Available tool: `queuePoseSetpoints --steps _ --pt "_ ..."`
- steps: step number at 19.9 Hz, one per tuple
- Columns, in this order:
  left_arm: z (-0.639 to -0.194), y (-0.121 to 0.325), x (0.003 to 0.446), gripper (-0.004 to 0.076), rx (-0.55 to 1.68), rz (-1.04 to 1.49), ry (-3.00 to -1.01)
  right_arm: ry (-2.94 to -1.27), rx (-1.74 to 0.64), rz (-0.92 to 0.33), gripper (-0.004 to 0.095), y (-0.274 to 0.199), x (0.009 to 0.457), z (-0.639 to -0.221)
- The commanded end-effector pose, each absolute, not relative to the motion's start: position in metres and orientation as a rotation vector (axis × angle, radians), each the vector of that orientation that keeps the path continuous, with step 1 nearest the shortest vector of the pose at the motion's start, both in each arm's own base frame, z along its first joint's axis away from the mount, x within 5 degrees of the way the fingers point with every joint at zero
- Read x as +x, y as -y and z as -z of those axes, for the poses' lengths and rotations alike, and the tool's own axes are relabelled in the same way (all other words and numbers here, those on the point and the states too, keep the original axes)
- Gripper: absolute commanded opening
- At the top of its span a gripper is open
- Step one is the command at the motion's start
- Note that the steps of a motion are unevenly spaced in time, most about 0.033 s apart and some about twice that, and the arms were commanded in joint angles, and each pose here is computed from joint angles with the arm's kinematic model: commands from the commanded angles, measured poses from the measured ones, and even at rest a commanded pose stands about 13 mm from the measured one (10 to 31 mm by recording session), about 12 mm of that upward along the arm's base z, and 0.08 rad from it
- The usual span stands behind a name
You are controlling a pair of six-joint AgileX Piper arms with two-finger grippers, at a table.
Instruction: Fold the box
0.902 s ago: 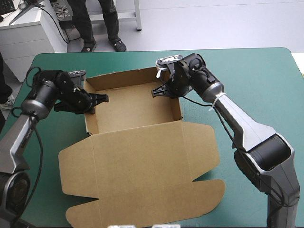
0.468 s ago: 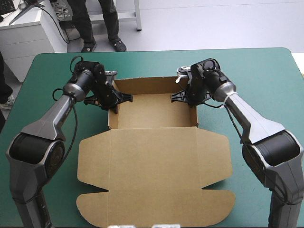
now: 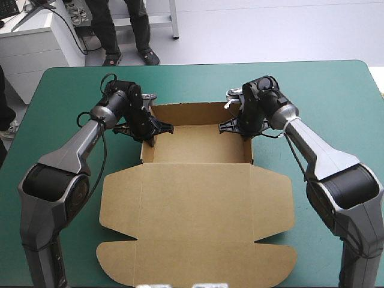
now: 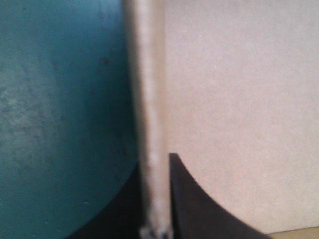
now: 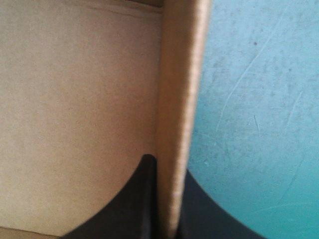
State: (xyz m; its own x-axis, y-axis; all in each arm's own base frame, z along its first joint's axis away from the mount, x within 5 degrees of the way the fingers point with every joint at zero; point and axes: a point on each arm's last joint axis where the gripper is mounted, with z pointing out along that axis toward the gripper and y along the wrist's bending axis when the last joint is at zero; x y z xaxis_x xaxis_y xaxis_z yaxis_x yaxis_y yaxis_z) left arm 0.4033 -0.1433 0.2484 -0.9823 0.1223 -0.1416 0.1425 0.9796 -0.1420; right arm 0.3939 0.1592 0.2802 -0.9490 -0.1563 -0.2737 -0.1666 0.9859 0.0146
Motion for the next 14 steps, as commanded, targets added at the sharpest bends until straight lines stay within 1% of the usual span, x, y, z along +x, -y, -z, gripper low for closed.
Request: queuePoseSetpoints --steps 1,2,4,6,9,12,14 --pt "-0.272 0.149 0.398 -0.0008 0.269 0.273 -2.929 -2.781 -0.26 -0.009 0.0 -0.147 0.39 -0.308" --pt "-0.272 0.15 0.397 -0.0008 0.266 0.286 -2.932 -2.806 -0.246 -0.027 0.0 -0.146 0.391 -0.304" --pt "-0.271 0.149 0.396 -0.0008 0.269 0.283 -2.944 -2.838 -0.248 -0.025 0.0 -0.148 0.393 -0.296" --pt "-0.271 0.149 0.396 -0.0008 0.269 0.282 -2.948 -2.863 -0.24 -0.071 0.0 -0.152 0.395 -0.288" --pt "-0.271 0.149 0.395 -0.0008 0.272 0.279 -2.961 -2.875 -0.242 -0.066 0.0 -0.153 0.397 -0.283" --pt "-0.271 0.149 0.394 -0.0008 0.274 0.277 -2.969 -2.868 -0.26 -0.025 0.0003 -0.15 0.397 -0.283" --pt "-0.271 0.149 0.394 0.0 0.32 0.273 -2.964 -2.868 -0.26 -0.025 0.0033 -0.15 0.397 -0.283"
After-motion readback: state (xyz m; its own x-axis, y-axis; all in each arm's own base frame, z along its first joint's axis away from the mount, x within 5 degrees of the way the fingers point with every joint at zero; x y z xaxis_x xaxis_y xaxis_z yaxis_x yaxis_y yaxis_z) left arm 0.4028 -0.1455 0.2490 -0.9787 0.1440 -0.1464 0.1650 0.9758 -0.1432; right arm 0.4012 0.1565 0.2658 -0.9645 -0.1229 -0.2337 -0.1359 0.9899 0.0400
